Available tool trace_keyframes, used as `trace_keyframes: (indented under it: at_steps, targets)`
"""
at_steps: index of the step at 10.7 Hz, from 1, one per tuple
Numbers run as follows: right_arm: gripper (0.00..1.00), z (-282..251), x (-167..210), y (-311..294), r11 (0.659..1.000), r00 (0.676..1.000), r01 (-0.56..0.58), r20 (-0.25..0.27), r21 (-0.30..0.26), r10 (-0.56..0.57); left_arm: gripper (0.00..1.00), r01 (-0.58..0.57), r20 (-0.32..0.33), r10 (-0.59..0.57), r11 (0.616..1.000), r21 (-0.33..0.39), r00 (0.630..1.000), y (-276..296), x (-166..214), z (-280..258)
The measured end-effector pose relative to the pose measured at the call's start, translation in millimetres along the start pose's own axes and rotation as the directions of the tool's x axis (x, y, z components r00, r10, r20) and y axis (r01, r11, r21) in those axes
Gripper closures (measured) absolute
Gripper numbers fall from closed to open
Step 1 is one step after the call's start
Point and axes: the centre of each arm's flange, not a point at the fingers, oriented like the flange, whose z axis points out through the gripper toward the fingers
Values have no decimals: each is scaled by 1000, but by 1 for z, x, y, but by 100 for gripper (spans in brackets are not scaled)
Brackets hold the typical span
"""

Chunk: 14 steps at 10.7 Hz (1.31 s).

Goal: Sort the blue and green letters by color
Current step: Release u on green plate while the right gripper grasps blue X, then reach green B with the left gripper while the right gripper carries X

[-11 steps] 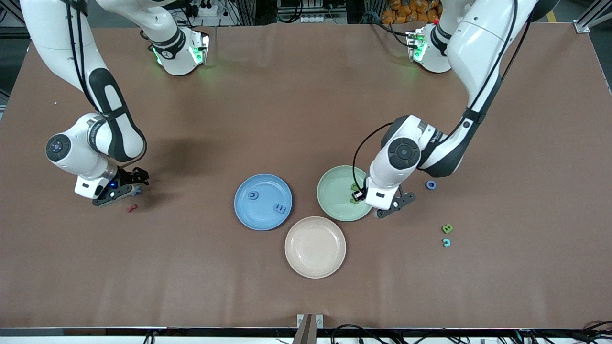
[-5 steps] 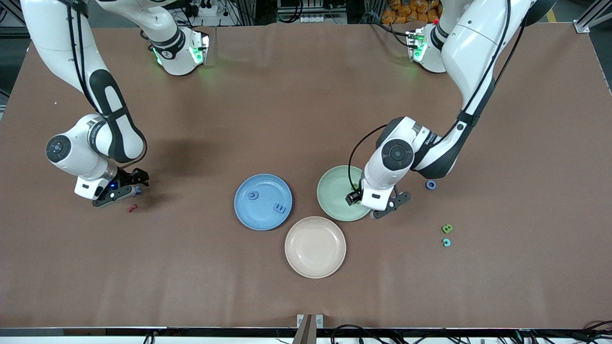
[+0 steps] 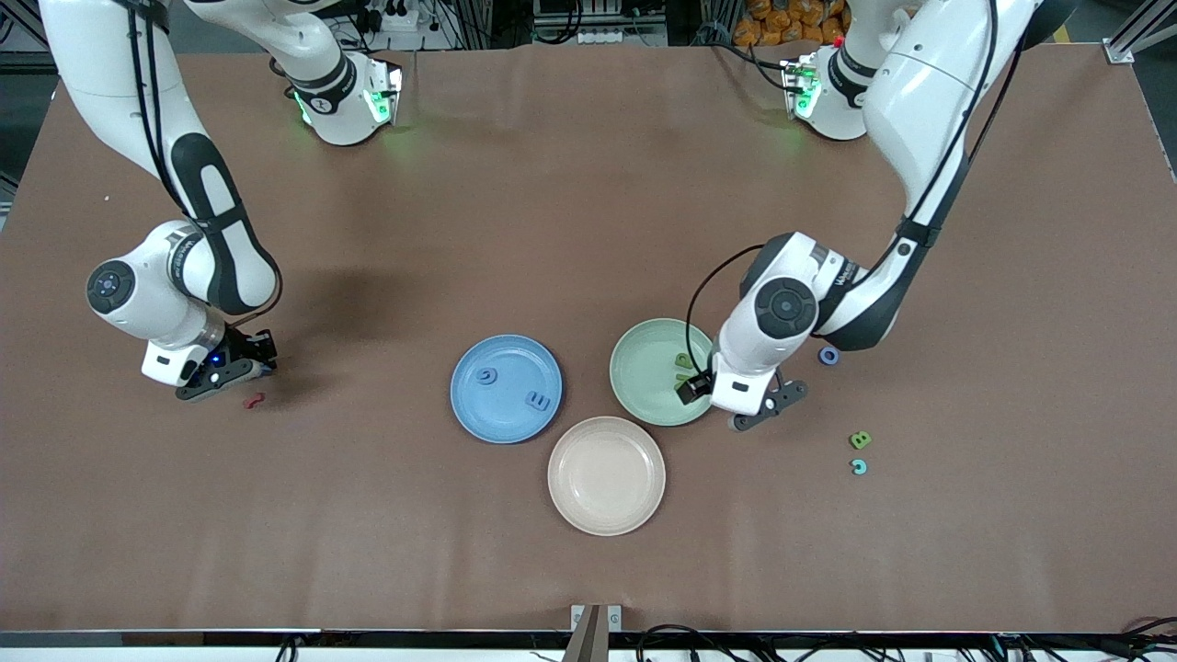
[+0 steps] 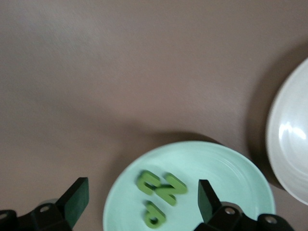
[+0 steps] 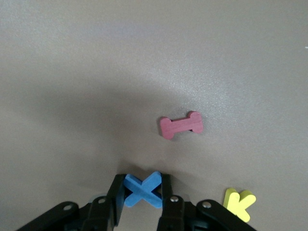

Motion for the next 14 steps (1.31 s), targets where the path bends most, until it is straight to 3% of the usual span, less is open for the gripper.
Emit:
trace_keyframes:
  at_steps: [4, 7, 9, 11, 14]
  targets:
    - [66, 0, 6, -5, 1000, 1000, -20, -12, 20, 20, 0, -126, 11, 125, 992, 31, 992, -47, 56, -10]
    - [66, -6, 39, -43, 987, 995, -96, 4, 131, 96, 0, -234, 6, 234, 971, 44, 972, -84, 95, -13]
    - [66, -21, 72, -75, 972, 987, -162, 20, 168, 161, 0, -302, 8, 302, 951, 66, 953, -110, 118, -12]
    - [66, -32, 100, -115, 953, 969, -247, 28, 173, 246, 0, -345, 6, 346, 933, 100, 938, -134, 137, -6]
    - [66, -56, 152, -222, 902, 919, -392, 32, 178, 393, 0, -422, 14, 423, 901, 101, 906, -160, 157, 2]
